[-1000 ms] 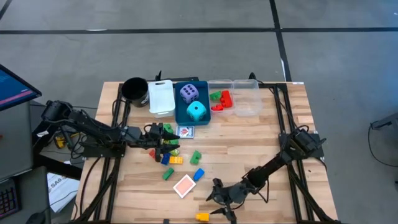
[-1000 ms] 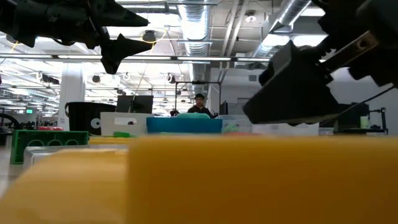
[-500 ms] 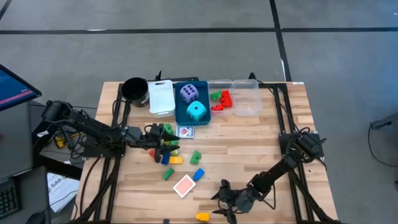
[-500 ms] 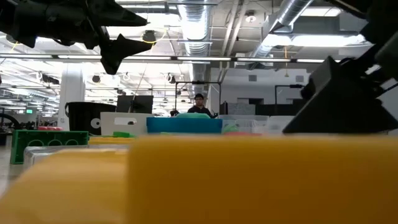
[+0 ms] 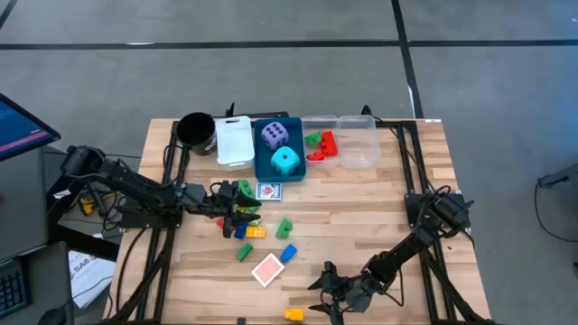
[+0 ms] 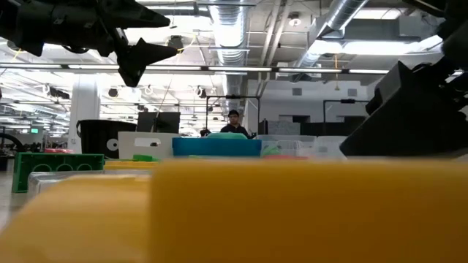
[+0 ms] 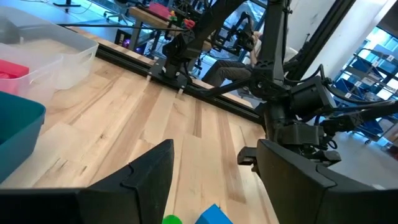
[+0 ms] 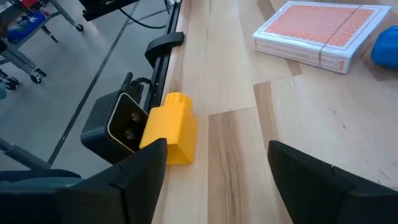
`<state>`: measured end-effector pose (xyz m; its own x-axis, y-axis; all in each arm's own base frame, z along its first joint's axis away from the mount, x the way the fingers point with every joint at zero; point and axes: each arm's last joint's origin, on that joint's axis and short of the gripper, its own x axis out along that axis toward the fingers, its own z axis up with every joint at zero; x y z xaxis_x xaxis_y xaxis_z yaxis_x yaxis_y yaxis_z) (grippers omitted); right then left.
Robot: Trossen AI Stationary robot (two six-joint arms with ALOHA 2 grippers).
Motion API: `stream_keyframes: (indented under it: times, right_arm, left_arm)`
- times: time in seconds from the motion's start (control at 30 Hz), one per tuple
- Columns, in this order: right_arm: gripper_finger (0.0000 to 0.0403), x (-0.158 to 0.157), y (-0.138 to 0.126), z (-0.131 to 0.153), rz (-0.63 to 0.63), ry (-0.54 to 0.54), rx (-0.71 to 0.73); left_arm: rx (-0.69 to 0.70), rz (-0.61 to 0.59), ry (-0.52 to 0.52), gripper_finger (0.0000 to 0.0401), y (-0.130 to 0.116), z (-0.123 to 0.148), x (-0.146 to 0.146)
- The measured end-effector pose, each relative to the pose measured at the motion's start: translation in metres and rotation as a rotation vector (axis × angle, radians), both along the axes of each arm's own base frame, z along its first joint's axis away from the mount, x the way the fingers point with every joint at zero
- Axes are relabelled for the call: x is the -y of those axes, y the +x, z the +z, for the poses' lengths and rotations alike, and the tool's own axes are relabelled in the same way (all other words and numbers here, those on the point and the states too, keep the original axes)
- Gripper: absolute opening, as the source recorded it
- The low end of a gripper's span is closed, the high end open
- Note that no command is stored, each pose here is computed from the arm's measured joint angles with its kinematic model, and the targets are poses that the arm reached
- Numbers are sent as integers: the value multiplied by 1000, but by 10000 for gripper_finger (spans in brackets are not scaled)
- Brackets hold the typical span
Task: Pick & Place Toys
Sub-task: Put the yellow 1 stud game piece into the left transparent bin
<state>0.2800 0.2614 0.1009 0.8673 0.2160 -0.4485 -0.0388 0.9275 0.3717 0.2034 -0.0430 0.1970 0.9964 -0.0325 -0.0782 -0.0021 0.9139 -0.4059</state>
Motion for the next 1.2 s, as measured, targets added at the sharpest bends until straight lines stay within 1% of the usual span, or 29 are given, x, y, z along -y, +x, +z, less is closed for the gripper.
stream_keyframes:
  times: [0.33,0.53,0.6,0.73,0.9,1.0,1.07,1.2]
  right_arm:
    - [274,-10,-12,-4,51,-42,-32]
    - [274,-6,-15,-9,54,-99,-78]
    - [274,-5,-15,-11,33,-125,-81]
    - [274,-7,-14,-25,-6,-188,-31]
    - [274,-19,-5,-46,-52,-166,61]
    - [274,-30,-1,-53,-27,-140,122]
    - [274,-36,1,-56,-15,-143,148]
    - [274,-40,3,-55,6,-148,146]
  left_arm:
    - [0,2,-18,223,0,0,0]
    - [0,2,-18,223,0,0,0]
    - [0,2,-18,223,0,0,0]
    - [1,2,-19,223,0,0,0]
    - [6,2,-20,223,0,1,0]
    - [7,2,-20,223,0,1,0]
    - [8,2,-20,223,0,1,0]
    - [8,3,-21,223,0,1,0]
